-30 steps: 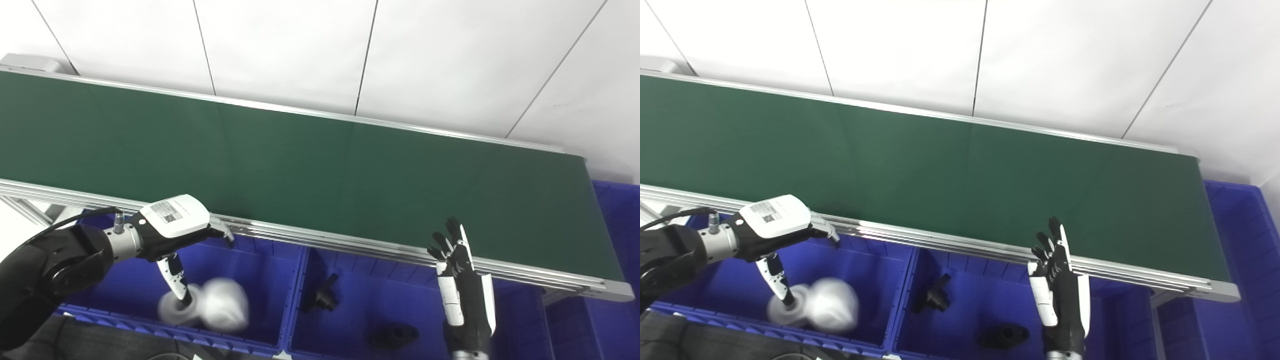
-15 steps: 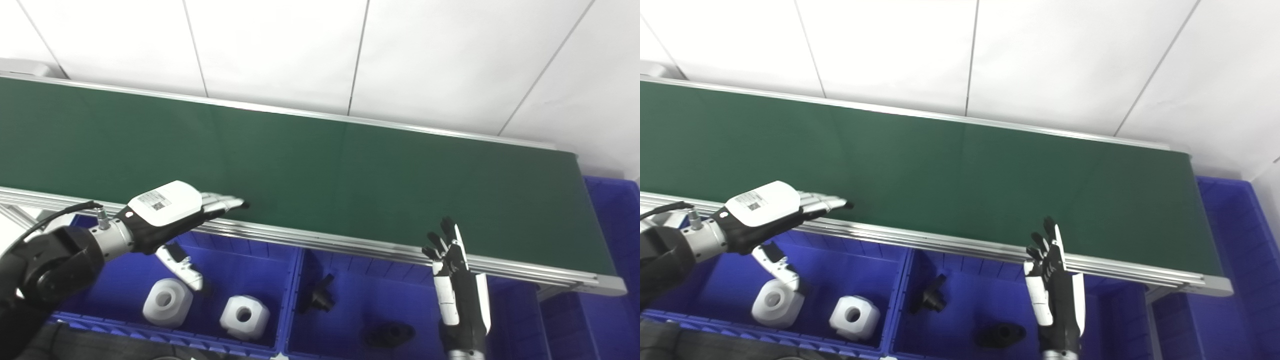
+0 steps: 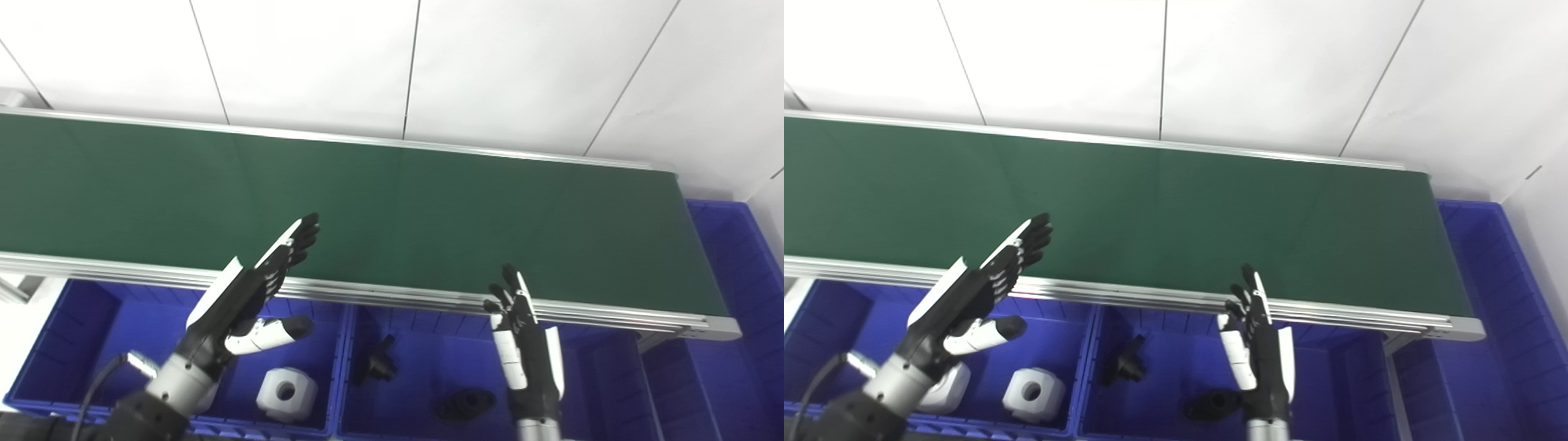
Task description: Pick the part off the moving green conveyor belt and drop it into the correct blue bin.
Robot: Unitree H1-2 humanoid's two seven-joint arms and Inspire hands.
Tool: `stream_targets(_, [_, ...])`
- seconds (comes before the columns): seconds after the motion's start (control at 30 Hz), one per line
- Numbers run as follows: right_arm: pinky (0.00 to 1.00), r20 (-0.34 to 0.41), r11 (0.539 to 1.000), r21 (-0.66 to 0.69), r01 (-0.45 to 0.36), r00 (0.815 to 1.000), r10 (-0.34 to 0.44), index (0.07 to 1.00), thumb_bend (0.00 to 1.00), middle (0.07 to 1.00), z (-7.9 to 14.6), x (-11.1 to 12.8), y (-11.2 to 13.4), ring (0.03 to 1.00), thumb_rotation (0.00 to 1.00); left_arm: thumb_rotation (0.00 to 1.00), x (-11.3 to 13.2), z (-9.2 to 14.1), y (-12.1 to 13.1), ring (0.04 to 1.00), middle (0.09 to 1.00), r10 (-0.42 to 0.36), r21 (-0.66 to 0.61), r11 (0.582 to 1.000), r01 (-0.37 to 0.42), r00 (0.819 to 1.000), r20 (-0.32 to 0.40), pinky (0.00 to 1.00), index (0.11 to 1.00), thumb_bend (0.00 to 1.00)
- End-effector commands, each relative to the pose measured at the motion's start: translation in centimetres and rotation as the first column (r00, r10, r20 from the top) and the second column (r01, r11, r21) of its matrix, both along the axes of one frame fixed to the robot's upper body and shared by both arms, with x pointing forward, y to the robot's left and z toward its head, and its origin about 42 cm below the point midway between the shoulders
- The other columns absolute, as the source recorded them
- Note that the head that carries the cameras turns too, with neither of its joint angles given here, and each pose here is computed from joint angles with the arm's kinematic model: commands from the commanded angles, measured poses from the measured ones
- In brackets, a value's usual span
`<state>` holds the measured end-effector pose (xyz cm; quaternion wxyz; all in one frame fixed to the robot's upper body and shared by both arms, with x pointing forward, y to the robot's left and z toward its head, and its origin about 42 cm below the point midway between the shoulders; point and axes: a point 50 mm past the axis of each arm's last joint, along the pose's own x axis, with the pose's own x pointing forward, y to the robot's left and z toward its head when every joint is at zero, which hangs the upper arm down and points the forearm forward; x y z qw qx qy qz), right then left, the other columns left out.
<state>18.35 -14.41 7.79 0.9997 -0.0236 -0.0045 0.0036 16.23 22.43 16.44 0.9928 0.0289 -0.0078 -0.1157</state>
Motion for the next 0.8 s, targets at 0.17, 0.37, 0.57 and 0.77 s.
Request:
stream_targets(0.17, [0.86, 0.075, 1.000, 0.030, 0.004, 0.997, -0.007, 0.949, 0.72, 0.976, 1.1, 0.5, 1.4, 0.921, 0.86, 0.66, -2.7, -3.7, -2.1, 1.000, 1.000, 0.144, -0.094, 0.984, -0.151, 0.987, -0.077, 1.00, 1.000, 0.57])
stream_targets(0.37, [0.85, 0.088, 1.000, 0.003, 0.004, 0.996, -0.004, 0.952, 0.68, 0.977, 1.0, 0.5, 1.7, 0.913, 0.87, 0.66, -2.0, -6.2, -1.6, 1.000, 1.000, 0.154, 0.013, 0.988, -0.154, 0.988, -0.024, 1.00, 1.000, 0.64])
stream_targets(0.57, [0.84, 0.084, 1.000, -0.009, 0.004, 0.996, -0.003, 0.951, 0.68, 0.974, 1.0, 0.5, 1.5, 0.910, 0.88, 0.68, -1.2, -7.2, -2.1, 1.000, 1.000, 0.210, 0.016, 0.978, -0.210, 0.977, 0.025, 1.00, 1.000, 0.70])
stream_targets(0.77, [0.84, 0.084, 1.000, -0.007, 0.006, 0.996, -0.006, 0.953, 0.66, 0.974, 1.0, 0.4, 1.1, 0.910, 0.87, 0.68, -0.9, -6.9, -2.7, 1.000, 1.000, 0.248, -0.030, 0.969, -0.246, 0.965, 0.080, 1.00, 1.000, 0.66])
